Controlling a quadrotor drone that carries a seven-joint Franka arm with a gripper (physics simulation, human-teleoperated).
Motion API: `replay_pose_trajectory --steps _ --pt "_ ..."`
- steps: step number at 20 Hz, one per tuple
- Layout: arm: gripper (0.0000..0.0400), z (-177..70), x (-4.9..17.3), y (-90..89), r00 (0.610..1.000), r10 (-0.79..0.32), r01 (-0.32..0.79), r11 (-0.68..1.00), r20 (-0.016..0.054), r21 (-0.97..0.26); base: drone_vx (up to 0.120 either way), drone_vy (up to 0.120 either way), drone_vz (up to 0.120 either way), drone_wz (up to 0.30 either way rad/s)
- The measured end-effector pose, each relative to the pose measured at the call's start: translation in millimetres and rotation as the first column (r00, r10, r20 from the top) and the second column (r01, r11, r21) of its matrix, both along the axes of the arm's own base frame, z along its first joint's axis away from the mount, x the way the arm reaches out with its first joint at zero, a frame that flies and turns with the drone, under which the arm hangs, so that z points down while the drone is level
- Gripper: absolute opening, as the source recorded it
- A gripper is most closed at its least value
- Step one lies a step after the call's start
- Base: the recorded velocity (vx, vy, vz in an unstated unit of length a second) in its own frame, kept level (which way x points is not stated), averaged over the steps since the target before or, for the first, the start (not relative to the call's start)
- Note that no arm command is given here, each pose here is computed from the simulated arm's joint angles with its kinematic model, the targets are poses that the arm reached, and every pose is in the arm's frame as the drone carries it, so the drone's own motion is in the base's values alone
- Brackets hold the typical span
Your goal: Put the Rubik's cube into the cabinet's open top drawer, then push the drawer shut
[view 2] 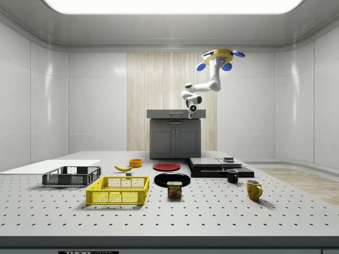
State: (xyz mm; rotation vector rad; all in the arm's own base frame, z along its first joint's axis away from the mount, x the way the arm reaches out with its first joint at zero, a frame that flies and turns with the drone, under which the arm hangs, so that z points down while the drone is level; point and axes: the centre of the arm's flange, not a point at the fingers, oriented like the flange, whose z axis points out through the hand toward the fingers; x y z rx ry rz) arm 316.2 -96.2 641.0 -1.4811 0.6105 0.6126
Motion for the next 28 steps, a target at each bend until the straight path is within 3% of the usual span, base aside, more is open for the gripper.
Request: replay_pose_trajectory --steps 2,3,4,5,6,7,10,11,12,13,14,15,17,19,23,24,25,28 --pt "0.0108 0 0.0 6.1 1.0 0.0 0.0 1.0 0.0 0.0 0.0 0.0 0.0 0.0" --pt "0.0109 0 -0.1 9.6 1.0 0.0 0.0 1.0 -0.0056 0.001 0.0 0.0 0.0 0.0" --pt "0.0108 1 -3.4 12.7 1.0 0.001 -0.001 1.0 -0.0266 0.0 0.0 0.0 0.0 0.0" --pt "0.0108 1 -3.3 16.9 1.0 0.001 -0.001 1.0 -0.025 0.0 0.0 0.0 0.0 0.0" --pt "0.0107 2 -6.4 21.2 0.999 0.001 -0.001 1.0 -0.0467 -0.001 0.0 0.0 0.0 0.0" --pt "0.0107 3 -14.0 23.4 0.999 0.002 -0.002 1.0 -0.0546 -0.002 0.0 0.0 0.0 0.0" --pt "0.0106 2 -9.1 38.6 0.999 0.001 -0.001 1.0 -0.0326 -0.002 0.0 0.0 0.0 0.0" --pt "0.0106 6 -21.2 41.2 0.998 0.003 -0.003 1.0 -0.0652 -0.001 0.0 0.0 0.0 0.0" --pt "0.0106 5 -20.9 45.4 0.998 0.003 -0.003 1.0 -0.0566 -0.001 0.0 0.0 0.0 0.0" --pt "0.0106 4 -18.3 50.9 0.999 0.002 -0.003 1.0 -0.0474 -0.001 0.0 0.0 0.0 0.0" --pt "0.0105 6 -20.3 56.1 0.998 0.003 -0.003 1.0 -0.069 -0.001 0.0 0.0 0.0 0.0" --pt "0.0105 8 -31.5 58.1 0.997 0.003 -0.003 1.0 -0.0739 -0.001 0.0 0.0 0.0 0.0" --pt "0.0105 6 -25.9 68.4 0.999 0.002 -0.002 1.0 -0.0525 -0.001 0.0 0.0 0.0 0.0" --pt "0.0105 5 -20.4 79.7 0.999 0.002 -0.002 1.0 -0.0369 -0.001 0.0 0.0 0.0 0.0" --pt "0.0105 4 -12.7 103.1 1.0 0.001 -0.001 1.0 -0.0185 -0.001 0.0 0.0 0.0 0.0" --pt "0.0105 6 -15.4 108.6 0.999 0.002 -0.002 1.0 -0.0452 -0.001 0.0 0.0 0.0 0.0" --pt "0.0105 10 -27.0 111.0 0.999 0.002 -0.002 1.0 -0.0543 -0.001 0.0 0.0 0.0 0.0" --pt "0.0105 8 -20.2 126.5 0.999 0.001 -0.001 1.0 -0.0327 -0.001 0.0 0.0 0.0 0.0"
